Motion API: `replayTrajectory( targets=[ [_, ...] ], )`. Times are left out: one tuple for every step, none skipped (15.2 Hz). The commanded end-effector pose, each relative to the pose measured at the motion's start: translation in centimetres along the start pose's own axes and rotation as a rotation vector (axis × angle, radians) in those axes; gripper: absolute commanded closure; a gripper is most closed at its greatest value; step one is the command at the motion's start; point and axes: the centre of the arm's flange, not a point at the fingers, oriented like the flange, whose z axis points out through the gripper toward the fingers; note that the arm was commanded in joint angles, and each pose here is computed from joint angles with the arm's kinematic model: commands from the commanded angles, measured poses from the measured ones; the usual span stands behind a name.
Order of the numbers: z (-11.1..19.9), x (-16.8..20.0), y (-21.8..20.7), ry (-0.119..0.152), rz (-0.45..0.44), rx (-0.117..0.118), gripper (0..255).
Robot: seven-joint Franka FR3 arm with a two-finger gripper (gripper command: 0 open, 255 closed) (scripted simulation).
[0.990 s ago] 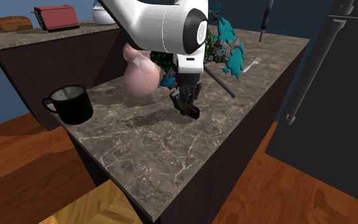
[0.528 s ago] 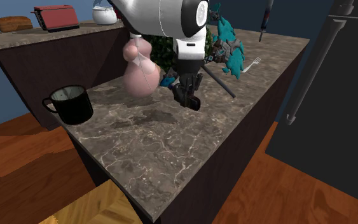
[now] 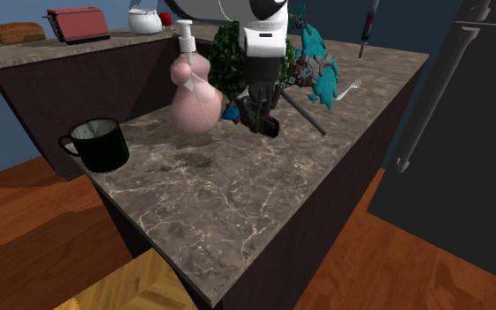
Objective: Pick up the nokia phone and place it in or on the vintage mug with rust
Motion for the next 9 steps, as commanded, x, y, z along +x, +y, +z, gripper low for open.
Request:
replayTrajectory(
  targets=[
    [-1.1,0.0,0.0,0.000,0.000,0.000,255],
    [-1.6,0.0,0.0,0.000,0.000,0.000,255],
    [-2.1,0.0,0.1,0.000,0.000,0.000,255],
    [-2.7,0.0,0.1,0.000,0.000,0.000,255],
    [-3.2,0.0,0.1,0.000,0.000,0.000,255],
    [-3.7,0.0,0.1,0.000,0.000,0.000,255],
    [-4.2,0.0,0.1,0.000,0.000,0.000,255],
    [-4.8,0.0,0.1,0.000,0.000,0.000,255],
    [-5.3,0.0,0.1,0.000,0.000,0.000,255]
  ],
)
